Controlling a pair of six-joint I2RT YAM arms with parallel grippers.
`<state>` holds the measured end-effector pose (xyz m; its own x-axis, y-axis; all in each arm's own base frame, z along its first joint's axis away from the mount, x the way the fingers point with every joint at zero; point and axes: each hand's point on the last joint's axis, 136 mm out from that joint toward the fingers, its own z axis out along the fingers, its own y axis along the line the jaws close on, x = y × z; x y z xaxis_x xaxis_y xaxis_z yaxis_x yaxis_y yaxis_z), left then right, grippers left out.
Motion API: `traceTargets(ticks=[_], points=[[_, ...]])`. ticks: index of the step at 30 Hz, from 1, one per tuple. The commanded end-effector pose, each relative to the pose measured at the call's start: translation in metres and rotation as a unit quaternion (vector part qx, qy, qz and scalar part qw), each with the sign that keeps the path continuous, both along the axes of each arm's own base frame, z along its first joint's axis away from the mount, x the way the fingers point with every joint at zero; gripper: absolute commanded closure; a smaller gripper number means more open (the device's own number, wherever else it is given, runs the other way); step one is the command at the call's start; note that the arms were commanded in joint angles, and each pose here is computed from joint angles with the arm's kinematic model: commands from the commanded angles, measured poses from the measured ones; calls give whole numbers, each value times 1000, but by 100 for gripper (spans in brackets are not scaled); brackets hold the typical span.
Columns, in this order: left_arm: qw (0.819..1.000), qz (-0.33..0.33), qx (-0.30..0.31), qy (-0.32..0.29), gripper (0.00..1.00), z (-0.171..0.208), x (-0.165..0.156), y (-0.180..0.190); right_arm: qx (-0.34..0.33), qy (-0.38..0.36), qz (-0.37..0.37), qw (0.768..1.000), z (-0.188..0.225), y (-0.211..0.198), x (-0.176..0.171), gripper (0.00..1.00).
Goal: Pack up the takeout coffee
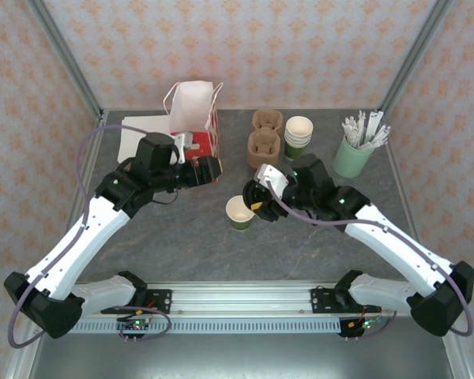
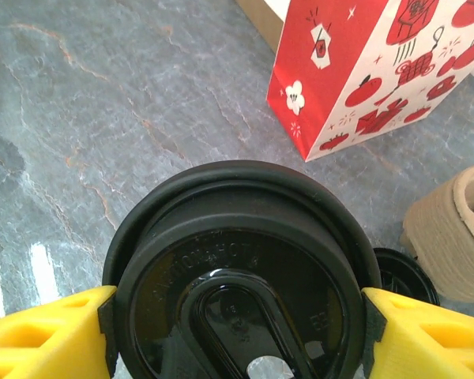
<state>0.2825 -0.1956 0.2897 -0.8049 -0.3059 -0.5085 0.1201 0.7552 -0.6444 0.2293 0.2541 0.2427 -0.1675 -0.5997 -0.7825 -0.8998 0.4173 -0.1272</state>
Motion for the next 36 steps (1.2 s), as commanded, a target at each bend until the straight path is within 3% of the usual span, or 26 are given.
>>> traceTargets(ticks=[1,10,19,36], points=[[999,33,2,37,21,-27,-6,10,-43,16,-43,998,0,-5,5,26],[992,77,-29,93,20,-84,-18,20,-99,72,-86,989,-16,21,13,26],[985,106,-47,131,19,-118,-20,30,-166,123,-114,972,-44,28,20,26],[982,119,-17,146,19,-138,-24,41,-209,155,-106,960,-70,42,19,26]])
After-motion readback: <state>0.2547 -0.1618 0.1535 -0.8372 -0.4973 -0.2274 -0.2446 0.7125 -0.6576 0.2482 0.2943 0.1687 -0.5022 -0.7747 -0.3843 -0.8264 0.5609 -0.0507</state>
